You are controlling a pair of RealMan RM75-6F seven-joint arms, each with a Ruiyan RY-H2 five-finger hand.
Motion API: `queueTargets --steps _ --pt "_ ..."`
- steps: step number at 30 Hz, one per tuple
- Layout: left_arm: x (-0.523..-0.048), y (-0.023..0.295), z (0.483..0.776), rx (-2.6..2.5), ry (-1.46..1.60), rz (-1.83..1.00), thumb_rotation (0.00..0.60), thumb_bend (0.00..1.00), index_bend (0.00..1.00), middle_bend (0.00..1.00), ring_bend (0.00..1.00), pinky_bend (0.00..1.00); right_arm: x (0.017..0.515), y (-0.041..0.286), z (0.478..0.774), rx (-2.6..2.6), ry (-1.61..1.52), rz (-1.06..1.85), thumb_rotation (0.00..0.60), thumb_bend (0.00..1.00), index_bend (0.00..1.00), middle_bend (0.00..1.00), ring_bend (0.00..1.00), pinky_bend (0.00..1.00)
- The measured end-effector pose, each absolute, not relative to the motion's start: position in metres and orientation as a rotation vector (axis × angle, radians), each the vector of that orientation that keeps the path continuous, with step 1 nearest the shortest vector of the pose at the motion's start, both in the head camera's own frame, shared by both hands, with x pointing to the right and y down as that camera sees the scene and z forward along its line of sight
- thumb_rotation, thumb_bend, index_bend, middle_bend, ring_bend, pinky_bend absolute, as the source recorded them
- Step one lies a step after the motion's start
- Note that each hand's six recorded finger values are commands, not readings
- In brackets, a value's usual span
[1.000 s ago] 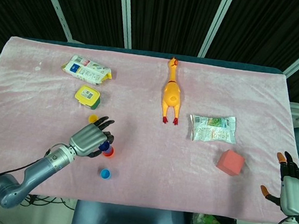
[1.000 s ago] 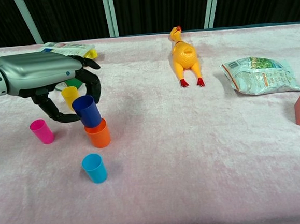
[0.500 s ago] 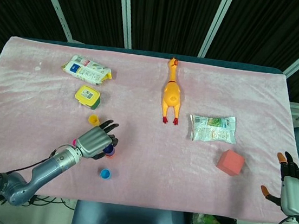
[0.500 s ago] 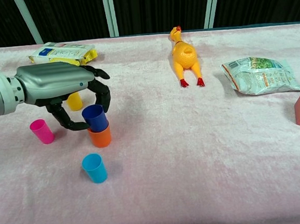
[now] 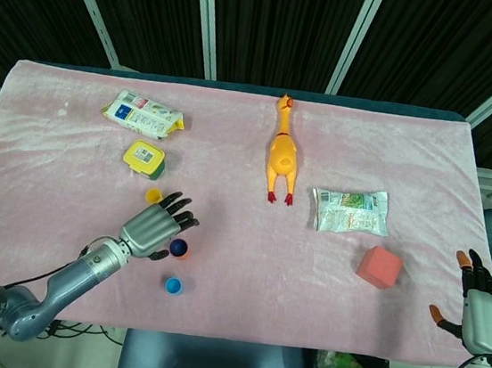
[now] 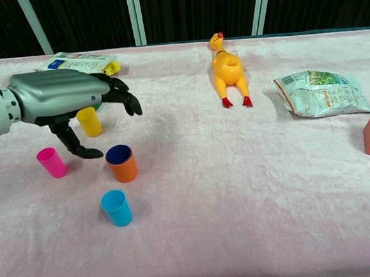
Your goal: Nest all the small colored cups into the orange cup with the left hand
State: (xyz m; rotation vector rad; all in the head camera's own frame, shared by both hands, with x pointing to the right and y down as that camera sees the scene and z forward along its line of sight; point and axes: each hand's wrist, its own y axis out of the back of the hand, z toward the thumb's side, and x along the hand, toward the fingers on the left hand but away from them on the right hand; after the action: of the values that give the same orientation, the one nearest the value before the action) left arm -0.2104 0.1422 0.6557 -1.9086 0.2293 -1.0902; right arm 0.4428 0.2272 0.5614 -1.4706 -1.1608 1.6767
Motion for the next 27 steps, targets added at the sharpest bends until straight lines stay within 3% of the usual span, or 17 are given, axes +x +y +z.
queueTargets --steps 8,16,27 --pt "-0.234 0.097 0.634 -1.802 0.454 -1.098 0.6 0.23 0.21 0.27 0.0 0.0 0.442 0.227 0.562 -1.472 -1.158 1.679 0.6 0.13 0.0 0.02 0.11 0.16" --pt "-0.264 0.063 0.675 -1.81 0.449 -1.284 0.6 0.23 0.22 0.29 0.0 0.0 0.443 0.227 0.562 -1.469 -1.163 1.684 0.6 0.13 0.0 0.02 0.11 0.16" --pt "-0.26 0.064 0.713 -1.856 0.416 -1.349 0.6 0.24 0.26 0.34 0.0 0.0 0.444 0.227 0.563 -1.473 -1.164 1.689 0.6 0.13 0.0 0.02 0.11 0.16"
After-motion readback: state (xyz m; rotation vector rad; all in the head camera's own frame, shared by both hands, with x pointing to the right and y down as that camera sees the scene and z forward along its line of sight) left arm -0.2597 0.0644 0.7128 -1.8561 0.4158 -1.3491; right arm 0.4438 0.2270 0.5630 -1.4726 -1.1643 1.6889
